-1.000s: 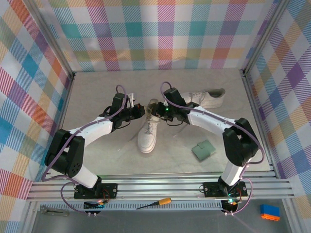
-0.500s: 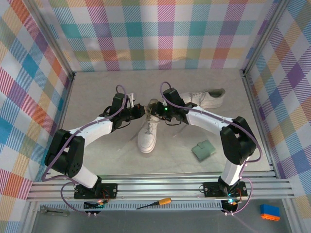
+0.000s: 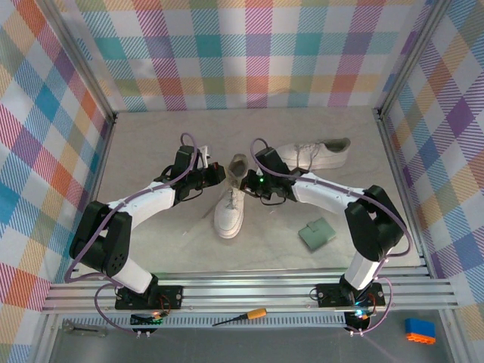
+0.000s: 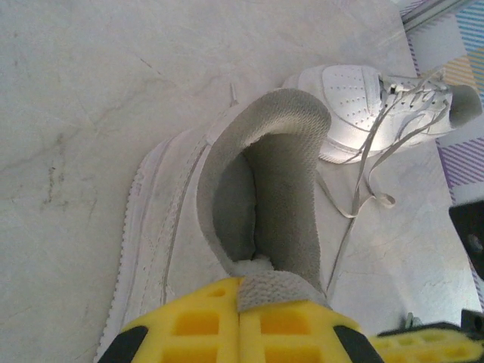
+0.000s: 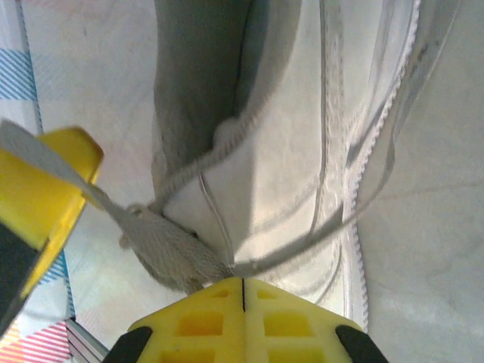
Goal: Tie the shoes
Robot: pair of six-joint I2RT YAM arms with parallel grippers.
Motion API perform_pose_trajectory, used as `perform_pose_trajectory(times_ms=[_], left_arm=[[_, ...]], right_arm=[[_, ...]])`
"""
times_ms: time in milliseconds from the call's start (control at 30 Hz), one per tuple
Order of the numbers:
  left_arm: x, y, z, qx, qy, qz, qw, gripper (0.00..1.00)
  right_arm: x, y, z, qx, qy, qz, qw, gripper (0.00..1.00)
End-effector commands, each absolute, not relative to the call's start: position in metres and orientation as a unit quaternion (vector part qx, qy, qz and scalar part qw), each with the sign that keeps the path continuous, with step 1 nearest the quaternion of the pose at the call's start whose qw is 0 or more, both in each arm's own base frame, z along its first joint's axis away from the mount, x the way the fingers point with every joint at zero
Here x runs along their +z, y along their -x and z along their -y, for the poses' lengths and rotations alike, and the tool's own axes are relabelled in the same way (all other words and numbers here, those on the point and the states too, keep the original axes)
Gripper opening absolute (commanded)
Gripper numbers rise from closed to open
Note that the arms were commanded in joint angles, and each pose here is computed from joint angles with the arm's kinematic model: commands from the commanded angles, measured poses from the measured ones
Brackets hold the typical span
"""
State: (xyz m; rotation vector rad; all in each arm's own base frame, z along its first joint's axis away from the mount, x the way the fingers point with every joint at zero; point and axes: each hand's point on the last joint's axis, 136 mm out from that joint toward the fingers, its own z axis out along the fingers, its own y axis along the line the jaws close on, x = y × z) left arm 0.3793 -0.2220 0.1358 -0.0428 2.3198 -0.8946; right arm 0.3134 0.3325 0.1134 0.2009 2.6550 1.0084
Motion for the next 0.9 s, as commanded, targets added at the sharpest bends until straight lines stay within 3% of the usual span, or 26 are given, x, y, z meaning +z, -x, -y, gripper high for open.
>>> perform_pose_trajectory(times_ms=[0, 200, 367, 567, 733, 867], left_arm=[[0.140, -0.384, 0.224, -0.336, 0.013, -0.883, 0.327, 0.00], [0.142, -0.383, 0.225, -0.341, 0.009, -0.881, 0.328, 0.00], [0.148, -0.380, 0.227, -0.346, -0.004, -0.877, 0.335, 0.00], [0.151, -0.378, 0.230, -0.355, -0.017, -0.872, 0.337, 0.00], [0.154, -0.374, 0.237, -0.366, -0.039, -0.866, 0.338, 0.00], [0.160, -0.370, 0.240, -0.372, -0.055, -0.860, 0.345, 0.00]], right_arm=[[0.106, -0.295, -0.326, 0.332, -0.071, -0.931, 0.132, 0.02], [0.099, -0.286, -0.329, 0.323, -0.053, -0.938, 0.118, 0.04], [0.120, -0.300, -0.303, 0.277, -0.046, -0.939, 0.199, 0.25], [0.134, -0.309, -0.271, 0.231, -0.063, -0.933, 0.267, 0.25], [0.117, -0.316, -0.267, 0.239, -0.114, -0.935, 0.234, 0.25], [0.097, -0.325, -0.275, 0.280, -0.167, -0.926, 0.190, 0.35]])
